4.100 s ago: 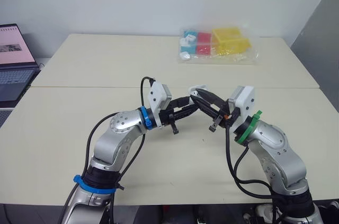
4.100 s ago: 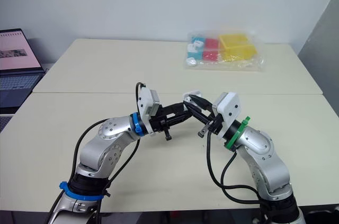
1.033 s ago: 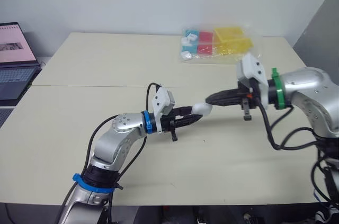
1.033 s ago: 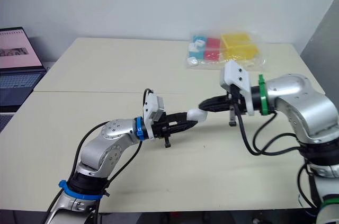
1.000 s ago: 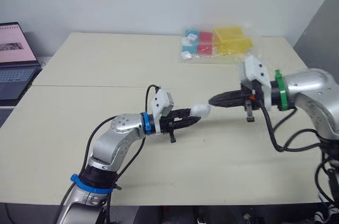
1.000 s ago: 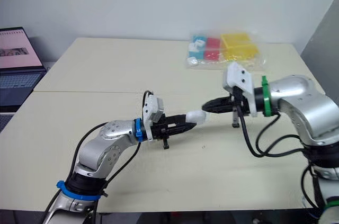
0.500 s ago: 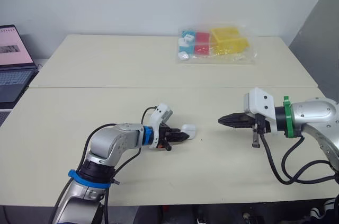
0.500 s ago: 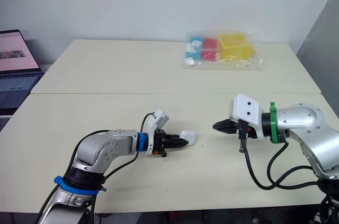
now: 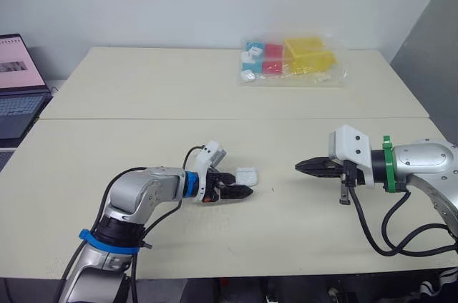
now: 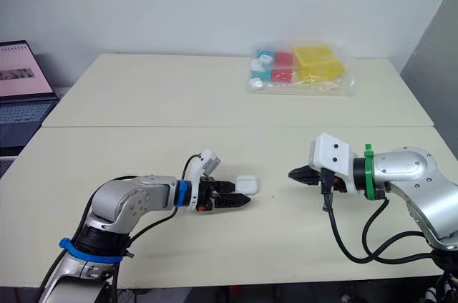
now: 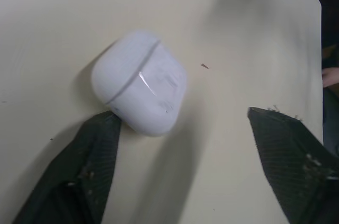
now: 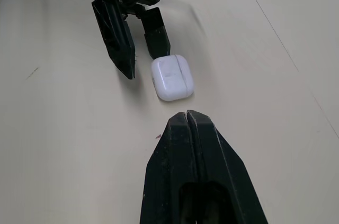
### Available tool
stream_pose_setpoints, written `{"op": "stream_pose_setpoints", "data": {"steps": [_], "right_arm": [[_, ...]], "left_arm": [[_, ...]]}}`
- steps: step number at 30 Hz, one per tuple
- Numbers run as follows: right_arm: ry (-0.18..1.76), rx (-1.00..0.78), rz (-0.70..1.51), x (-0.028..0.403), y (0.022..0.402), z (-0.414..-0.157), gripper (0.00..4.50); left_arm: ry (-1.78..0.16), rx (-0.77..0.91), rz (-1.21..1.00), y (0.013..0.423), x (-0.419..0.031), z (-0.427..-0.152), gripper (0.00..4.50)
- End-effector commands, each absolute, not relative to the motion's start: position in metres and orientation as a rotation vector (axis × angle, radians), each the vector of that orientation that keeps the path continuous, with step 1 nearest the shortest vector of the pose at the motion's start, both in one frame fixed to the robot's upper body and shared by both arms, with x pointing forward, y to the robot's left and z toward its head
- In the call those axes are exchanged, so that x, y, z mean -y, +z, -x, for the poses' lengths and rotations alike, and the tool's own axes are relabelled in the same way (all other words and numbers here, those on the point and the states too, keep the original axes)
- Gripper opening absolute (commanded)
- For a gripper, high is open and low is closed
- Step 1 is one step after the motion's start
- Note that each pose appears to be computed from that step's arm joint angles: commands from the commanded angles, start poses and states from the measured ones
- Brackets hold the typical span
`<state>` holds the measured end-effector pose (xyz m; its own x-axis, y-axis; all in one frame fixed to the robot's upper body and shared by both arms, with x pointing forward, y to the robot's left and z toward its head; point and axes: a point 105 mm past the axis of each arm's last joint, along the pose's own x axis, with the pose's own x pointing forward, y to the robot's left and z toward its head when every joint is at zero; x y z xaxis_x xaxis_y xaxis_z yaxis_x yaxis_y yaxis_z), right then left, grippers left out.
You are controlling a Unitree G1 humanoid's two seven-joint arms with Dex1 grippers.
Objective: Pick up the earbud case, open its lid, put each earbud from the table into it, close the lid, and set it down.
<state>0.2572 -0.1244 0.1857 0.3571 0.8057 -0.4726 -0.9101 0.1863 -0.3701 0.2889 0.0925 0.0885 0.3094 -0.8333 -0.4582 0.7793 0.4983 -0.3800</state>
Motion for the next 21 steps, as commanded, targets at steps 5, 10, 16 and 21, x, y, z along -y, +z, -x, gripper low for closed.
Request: {"op": "stream_pose_setpoints", "data": {"steps": [5, 10, 16, 21], "right_arm": [[1.275, -0.154, 0.719, 0.128, 0.198, -0.252, 0.00], [1.290, -0.159, 0.769, 0.136, 0.200, -0.252, 1.62], [1.292, -0.144, 0.840, 0.152, 0.202, -0.248, 3.74], [1.277, -0.120, 0.828, 0.167, 0.203, -0.248, 3.74]], "left_arm": [[-1.024, -0.470, -0.234, 0.107, -0.147, -0.283, 4.46], [-1.090, -0.311, -0.484, 0.135, -0.175, -0.272, 4.50], [-1.151, -0.204, -0.605, 0.154, -0.180, -0.261, 4.50], [-1.116, -0.179, -0.730, 0.159, -0.198, -0.260, 4.50]]}}
